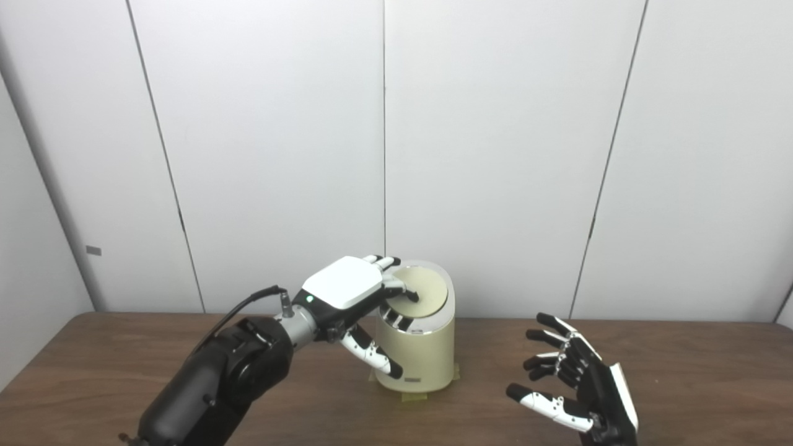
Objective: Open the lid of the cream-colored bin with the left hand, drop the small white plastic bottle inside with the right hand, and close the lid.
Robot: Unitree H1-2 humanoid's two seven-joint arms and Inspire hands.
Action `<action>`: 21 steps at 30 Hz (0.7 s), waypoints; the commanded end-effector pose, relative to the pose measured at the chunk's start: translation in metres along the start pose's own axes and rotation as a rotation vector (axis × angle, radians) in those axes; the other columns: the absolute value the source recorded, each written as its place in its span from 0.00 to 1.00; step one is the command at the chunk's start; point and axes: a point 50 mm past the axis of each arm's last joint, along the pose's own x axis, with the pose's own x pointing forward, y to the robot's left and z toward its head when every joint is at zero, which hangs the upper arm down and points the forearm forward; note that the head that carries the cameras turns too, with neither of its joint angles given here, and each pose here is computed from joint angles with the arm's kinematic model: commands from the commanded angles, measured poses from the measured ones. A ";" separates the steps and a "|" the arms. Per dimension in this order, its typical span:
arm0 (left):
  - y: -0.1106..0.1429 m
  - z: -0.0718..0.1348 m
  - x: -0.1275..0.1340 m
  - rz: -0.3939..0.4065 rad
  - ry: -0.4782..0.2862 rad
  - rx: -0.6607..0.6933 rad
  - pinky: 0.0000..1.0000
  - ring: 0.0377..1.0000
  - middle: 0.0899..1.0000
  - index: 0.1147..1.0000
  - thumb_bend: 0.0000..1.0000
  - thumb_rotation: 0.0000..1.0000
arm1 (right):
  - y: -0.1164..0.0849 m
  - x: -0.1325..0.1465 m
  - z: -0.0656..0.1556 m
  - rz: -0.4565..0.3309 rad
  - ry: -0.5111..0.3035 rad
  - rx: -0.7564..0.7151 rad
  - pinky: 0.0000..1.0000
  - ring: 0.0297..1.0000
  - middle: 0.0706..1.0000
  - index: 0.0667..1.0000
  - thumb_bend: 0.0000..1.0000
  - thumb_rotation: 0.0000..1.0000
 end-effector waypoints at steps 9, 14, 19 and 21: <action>0.010 0.005 0.003 0.009 -0.034 0.093 1.00 1.00 0.81 0.81 0.98 0.47 | 0.003 0.015 0.018 -0.003 -0.078 -0.007 0.47 0.53 0.68 0.76 0.75 0.21; 0.000 0.010 0.008 -0.052 -0.032 0.206 1.00 1.00 0.82 0.83 0.97 0.52 | 0.004 0.014 0.022 -0.003 -0.083 -0.011 0.48 0.53 0.68 0.76 0.75 0.21; -0.012 0.018 0.012 -0.091 -0.050 0.262 1.00 1.00 0.80 0.81 0.98 0.49 | 0.006 0.013 0.024 -0.004 -0.082 0.001 0.46 0.52 0.68 0.76 0.74 0.21; -0.015 0.020 0.012 -0.102 -0.050 0.267 1.00 1.00 0.79 0.81 0.99 0.46 | 0.006 0.013 0.024 -0.005 -0.079 0.010 0.45 0.51 0.68 0.76 0.74 0.19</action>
